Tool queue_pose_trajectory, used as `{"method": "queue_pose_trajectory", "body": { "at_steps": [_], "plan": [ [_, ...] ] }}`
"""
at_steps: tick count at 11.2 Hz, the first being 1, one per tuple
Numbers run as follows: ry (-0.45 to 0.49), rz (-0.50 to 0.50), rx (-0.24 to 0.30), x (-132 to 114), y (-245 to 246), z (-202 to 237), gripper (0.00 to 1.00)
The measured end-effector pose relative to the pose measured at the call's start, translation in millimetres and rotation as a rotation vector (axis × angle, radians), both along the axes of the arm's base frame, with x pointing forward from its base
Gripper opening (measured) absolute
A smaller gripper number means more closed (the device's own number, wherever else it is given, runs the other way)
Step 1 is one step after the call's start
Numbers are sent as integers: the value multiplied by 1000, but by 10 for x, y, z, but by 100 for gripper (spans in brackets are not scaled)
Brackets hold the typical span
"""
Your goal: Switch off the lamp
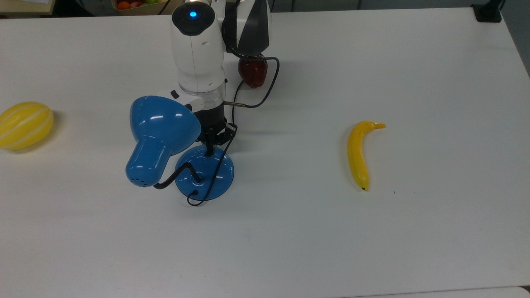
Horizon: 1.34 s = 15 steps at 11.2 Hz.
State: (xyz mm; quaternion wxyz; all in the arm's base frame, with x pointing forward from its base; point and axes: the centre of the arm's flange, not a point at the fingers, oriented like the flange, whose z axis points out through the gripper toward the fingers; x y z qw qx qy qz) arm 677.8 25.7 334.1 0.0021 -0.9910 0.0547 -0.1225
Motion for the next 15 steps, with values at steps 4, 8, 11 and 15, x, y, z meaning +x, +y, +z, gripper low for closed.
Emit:
{"method": "queue_pose_trajectory", "body": {
  "at_steps": [4,8,11,15],
  "plan": [
    [12,-2,1,-45,6,-33,1],
    [17,-15,5,-55,5,-36,1],
    [184,-35,4,-239,-54,-3,1],
    [258,6,16,-665,-236,1138,4]
  ]
}}
